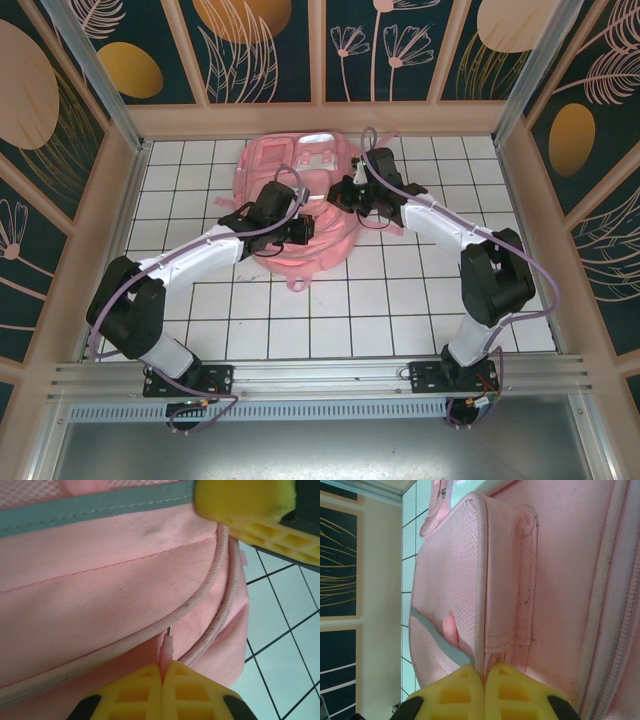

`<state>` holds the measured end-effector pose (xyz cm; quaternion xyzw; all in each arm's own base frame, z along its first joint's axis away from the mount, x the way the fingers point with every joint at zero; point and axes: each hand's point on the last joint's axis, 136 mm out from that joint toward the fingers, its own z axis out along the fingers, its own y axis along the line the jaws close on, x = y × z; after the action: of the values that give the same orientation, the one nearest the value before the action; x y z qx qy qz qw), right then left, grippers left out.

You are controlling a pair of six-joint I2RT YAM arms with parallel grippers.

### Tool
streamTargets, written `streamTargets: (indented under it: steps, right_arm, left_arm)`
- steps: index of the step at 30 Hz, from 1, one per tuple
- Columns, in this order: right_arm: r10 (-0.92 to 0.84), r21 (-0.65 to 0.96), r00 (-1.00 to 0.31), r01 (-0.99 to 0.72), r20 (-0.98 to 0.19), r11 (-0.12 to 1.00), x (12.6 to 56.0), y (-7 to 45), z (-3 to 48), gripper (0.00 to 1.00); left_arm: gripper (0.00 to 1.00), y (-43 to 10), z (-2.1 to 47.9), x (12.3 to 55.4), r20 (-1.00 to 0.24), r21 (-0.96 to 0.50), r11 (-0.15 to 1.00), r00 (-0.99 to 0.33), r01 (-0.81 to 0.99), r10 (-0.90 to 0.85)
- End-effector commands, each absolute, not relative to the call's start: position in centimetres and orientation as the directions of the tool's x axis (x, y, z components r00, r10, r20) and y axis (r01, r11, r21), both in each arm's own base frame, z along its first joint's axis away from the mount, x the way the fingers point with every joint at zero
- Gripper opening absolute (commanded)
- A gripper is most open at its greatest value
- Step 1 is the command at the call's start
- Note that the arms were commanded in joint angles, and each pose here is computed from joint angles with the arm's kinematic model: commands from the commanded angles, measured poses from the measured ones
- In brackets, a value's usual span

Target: Pack books, pencil case, and school supplies into a backpack

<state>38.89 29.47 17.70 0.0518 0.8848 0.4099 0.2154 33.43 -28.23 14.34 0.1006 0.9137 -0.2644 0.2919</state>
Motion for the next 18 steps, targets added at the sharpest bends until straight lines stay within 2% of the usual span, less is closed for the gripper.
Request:
streamTargets:
  steps: [1, 9, 18]
  right_arm:
    - [0.346, 0.698, -0.823, -0.084, -0.451, 0.711, 40.6, 26.5, 20.6, 0.0]
    - [0.36, 0.67, -0.809, -0.056, -0.465, 0.74, 41.5, 25.8, 20.2, 0.0]
    - [0.365, 0.644, -0.795, -0.042, -0.484, 0.764, 42.1, 25.4, 20.1, 0.0]
  left_arm:
    - [0.0, -22.8, 13.8, 33.9, -0.6, -0.278, 0.944, -0.8, 0.175, -0.028]
    - [0.0, -16.8, 11.8, 32.5, -0.549, -0.288, 0.957, -0.817, -0.011, -0.175]
    - [0.0, -11.6, 9.8, 34.4, -0.545, -0.249, 0.951, -0.785, -0.182, -0.293]
